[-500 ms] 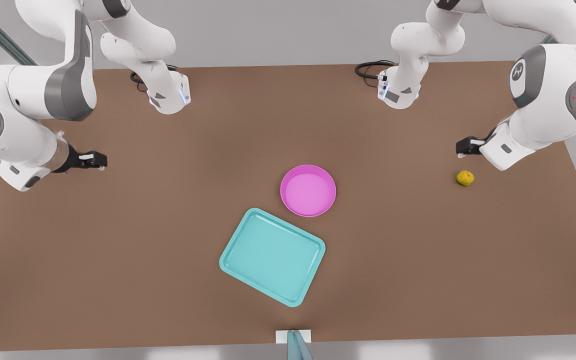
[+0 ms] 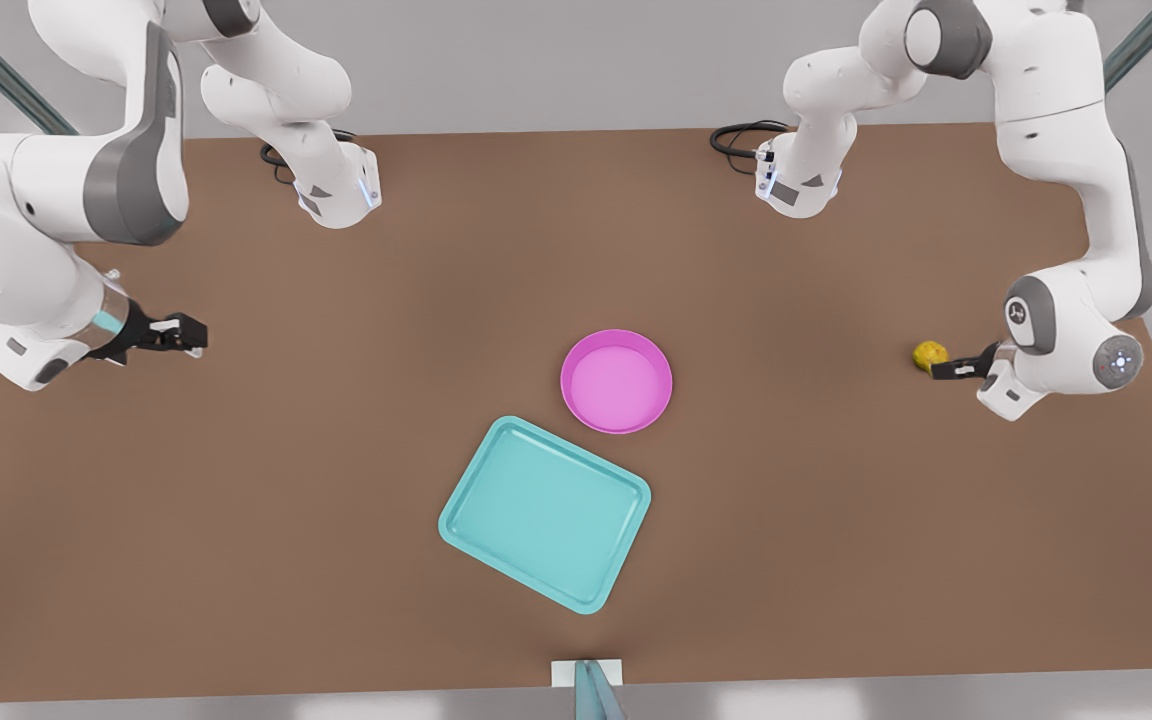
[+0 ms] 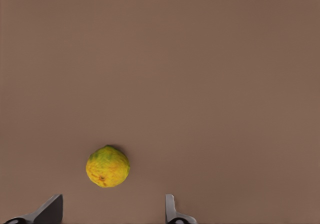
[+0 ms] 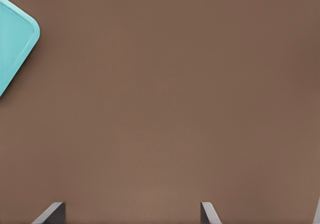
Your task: Place the orange on the plate with the left arm and the plate on the tray with the right arm
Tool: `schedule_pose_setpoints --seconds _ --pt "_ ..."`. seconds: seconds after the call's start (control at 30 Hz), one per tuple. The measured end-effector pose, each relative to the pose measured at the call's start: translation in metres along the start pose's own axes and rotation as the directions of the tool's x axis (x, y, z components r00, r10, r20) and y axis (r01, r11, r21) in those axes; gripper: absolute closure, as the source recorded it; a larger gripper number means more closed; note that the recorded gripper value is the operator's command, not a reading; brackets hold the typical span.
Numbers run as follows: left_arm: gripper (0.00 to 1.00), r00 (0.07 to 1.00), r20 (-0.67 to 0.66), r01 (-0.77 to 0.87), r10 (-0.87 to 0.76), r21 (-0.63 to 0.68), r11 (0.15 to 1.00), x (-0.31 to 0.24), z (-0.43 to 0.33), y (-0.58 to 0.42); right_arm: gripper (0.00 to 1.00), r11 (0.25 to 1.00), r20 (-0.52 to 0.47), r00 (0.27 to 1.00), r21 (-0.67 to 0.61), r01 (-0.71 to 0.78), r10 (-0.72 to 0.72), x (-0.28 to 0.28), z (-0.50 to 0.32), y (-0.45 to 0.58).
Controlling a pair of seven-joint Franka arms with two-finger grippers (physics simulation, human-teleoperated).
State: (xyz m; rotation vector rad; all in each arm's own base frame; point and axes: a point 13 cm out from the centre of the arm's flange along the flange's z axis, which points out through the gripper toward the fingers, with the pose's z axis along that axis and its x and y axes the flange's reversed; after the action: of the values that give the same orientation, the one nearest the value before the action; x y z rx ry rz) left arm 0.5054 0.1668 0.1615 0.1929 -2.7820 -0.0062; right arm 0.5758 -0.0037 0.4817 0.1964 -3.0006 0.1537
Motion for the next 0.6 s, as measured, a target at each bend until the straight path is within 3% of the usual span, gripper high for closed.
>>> schedule_pose_setpoints --seconds 0.13,0.3,0.6 --pt "0.00 0.999 0.032 -0.027 0.027 0.004 1.000 0.011 0.056 0.022 0.00 1.000 0.002 1.000 -0.001 0.005 -0.005 -0.002 0.001 0.001" --pt "0.00 0.991 0.105 -0.078 0.079 -0.010 0.997 0.016 0.070 0.030 0.00 1.000 0.002 1.000 -0.004 0.010 -0.010 -0.003 0.002 0.002" --pt "0.00 0.985 0.080 -0.153 0.154 -0.014 0.988 0.031 0.115 0.032 0.00 1.000 0.001 1.000 -0.007 0.015 -0.015 -0.003 0.003 0.003"
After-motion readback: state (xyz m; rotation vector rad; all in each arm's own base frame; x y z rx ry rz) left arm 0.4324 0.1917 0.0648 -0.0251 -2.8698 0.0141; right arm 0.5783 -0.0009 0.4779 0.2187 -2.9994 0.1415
